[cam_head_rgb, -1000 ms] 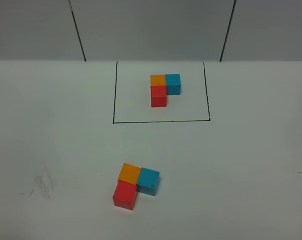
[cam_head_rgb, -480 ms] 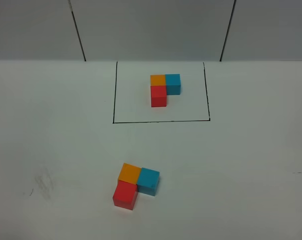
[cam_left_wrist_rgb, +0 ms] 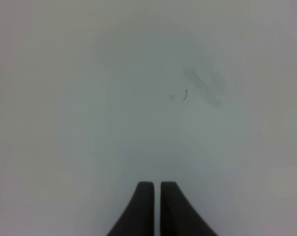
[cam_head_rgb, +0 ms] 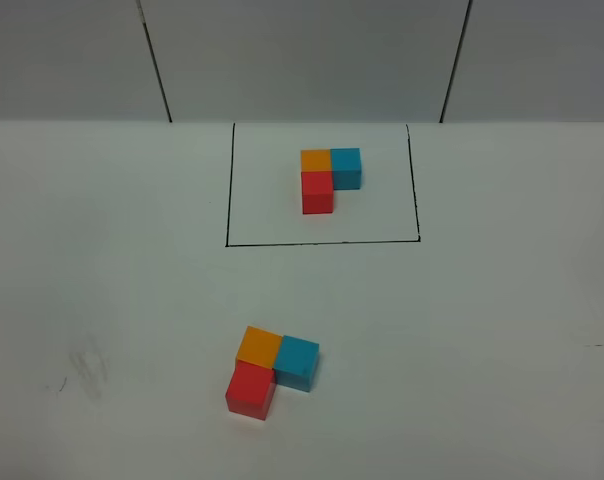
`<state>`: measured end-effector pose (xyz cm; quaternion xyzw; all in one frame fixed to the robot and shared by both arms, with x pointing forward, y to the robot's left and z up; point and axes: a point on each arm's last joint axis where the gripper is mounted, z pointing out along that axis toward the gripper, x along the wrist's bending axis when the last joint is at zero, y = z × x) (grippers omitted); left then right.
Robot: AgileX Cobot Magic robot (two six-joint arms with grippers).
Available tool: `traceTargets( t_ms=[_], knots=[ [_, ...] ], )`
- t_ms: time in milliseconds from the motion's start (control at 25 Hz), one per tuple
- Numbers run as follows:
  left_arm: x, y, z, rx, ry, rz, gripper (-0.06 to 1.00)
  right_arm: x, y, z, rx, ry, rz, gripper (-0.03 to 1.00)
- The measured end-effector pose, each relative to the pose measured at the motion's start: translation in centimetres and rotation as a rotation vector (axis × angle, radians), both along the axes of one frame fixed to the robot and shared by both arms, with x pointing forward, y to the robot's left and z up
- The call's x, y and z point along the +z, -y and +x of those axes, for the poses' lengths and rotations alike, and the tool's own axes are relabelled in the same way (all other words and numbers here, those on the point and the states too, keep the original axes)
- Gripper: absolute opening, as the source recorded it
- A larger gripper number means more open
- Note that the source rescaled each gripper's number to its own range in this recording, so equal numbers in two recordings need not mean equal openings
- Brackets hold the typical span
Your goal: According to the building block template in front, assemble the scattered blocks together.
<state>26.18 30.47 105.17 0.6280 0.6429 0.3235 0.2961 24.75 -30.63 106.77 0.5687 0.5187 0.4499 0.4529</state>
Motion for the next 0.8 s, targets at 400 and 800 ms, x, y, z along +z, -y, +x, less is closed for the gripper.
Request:
traceTargets(
  t_ms=[400, 800],
  knots=[
    [0.0, 0.0, 0.0, -0.001, 0.0, 0.001, 0.0, -0.1, 0.3, -1.2, -0.028, -0.142, 0.001, 0.81],
    [0.0, 0.0, 0.0, -0.001, 0.0, 0.001, 0.0, 0.0, 0.1, -1.3, -0.011, -0.133, 0.03, 0.81]
  ],
)
